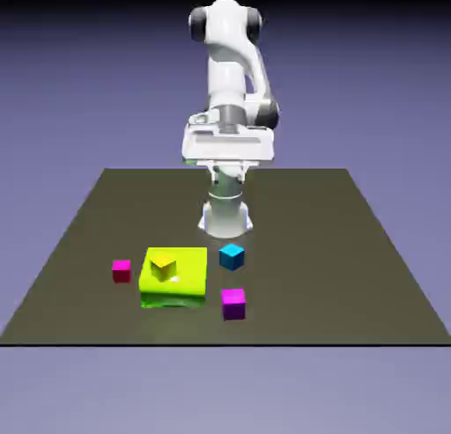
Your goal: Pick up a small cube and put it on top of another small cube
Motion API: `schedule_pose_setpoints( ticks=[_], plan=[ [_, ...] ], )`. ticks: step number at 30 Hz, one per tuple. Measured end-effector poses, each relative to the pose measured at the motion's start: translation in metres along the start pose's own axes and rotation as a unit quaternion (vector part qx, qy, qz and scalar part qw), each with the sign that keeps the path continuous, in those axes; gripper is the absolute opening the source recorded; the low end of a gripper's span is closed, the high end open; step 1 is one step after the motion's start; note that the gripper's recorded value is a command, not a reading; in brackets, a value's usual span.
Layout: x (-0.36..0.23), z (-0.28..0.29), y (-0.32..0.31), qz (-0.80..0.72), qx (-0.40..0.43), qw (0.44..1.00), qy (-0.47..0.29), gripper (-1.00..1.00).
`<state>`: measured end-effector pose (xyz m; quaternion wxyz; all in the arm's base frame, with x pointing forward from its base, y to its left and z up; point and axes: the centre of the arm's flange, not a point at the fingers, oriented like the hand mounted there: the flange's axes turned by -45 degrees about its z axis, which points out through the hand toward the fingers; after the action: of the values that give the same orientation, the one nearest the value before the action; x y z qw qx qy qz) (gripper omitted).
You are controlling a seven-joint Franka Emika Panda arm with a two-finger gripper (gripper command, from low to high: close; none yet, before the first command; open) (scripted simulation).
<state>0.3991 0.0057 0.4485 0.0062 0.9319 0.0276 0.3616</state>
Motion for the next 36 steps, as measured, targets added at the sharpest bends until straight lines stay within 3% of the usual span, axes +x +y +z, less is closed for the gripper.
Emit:
schedule_pose_setpoints(
  ticks=[11,23,28,29,36],
  plan=[
    [-0.021,0.126,-0.01,-0.012,0.012,0.966,-0.257,0.0],
    [-0.098,0.25,-0.023,-0.025,0.02,0.856,-0.516,0.0],
    [-0.149,0.286,-0.024,-0.026,0.021,0.846,-0.532,0.0],
    [-0.163,0.293,-0.025,-0.026,0.021,0.846,-0.532,-1.0],
    [-0.108,0.244,-0.025,-0.026,0.023,0.846,-0.532,-1.0]
  ],
)
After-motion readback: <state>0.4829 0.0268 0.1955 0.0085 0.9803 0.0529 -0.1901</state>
